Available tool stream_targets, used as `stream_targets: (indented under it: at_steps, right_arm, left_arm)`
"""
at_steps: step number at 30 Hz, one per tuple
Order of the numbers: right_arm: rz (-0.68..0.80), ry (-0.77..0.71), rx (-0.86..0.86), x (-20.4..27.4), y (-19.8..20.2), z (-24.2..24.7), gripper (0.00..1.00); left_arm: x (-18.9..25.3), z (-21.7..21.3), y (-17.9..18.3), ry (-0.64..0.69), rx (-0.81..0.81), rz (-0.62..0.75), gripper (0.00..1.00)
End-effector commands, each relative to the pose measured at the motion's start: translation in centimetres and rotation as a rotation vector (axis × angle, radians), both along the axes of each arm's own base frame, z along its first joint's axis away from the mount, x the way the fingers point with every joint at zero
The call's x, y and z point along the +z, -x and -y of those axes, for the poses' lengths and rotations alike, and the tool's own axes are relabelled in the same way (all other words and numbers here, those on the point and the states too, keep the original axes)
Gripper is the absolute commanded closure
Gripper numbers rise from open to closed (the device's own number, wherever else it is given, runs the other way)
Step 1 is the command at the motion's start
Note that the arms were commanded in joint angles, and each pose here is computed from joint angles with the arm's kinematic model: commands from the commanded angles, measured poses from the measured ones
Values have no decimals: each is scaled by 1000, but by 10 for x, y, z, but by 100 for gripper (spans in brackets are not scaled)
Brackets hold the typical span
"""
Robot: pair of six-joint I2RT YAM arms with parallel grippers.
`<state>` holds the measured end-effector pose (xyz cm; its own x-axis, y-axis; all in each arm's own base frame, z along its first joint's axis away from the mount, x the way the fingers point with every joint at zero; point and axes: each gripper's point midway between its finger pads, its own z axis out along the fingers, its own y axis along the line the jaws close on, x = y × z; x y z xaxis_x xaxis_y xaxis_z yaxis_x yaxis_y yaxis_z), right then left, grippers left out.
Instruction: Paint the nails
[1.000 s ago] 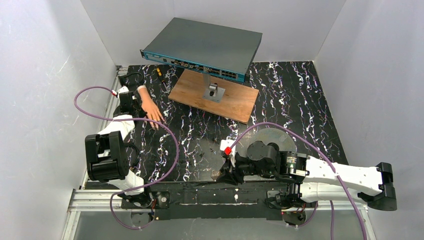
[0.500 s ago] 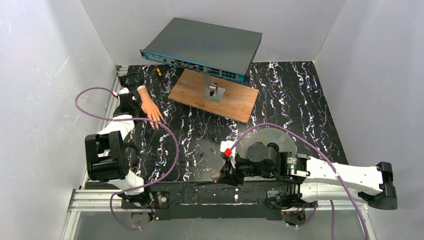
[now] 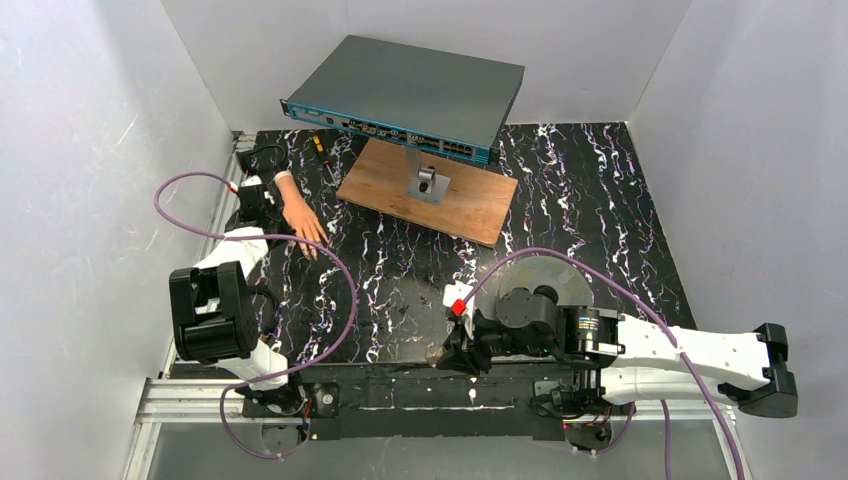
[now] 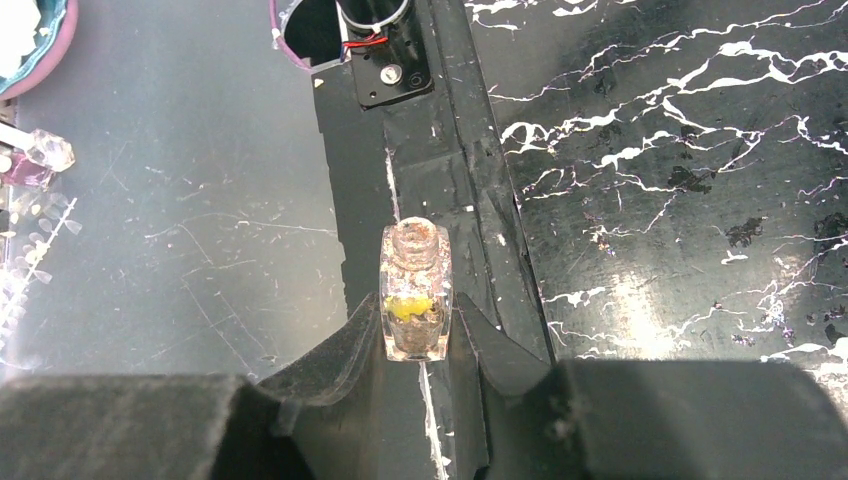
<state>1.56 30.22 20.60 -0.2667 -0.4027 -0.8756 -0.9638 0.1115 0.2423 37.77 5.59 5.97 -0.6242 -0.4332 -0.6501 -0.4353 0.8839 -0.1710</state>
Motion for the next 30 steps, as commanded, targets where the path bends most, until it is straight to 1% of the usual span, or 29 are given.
stream_targets:
  at_steps: [1,6,12,15,20,25,30]
  right_arm:
    - [12,-72,-7,23,1,-3,99]
    - [14,-71,-5,23,2,-2,99]
    - [16,-70,-7,21,3,-2,99]
    - [16,-70,-6,20,3,-2,99]
    - [20,-62,-8,17,2,-2,99]
    - [28,-61,-8,16,1,-1,99]
    - [31,-52,-9,12,1,0,99]
  left_arm:
    - [1,6,3,16,-44,-46,100]
    - [6,3,8,4,-36,-52,100]
    - [27,-5,7,-43,-8,31,100]
    - [30,-9,5,-59,10,59,100]
    - [30,-20,2,-97,59,70,100]
    - [25,-23,-7,-99,75,87,100]
    - [22,-20,-14,-60,62,103,100]
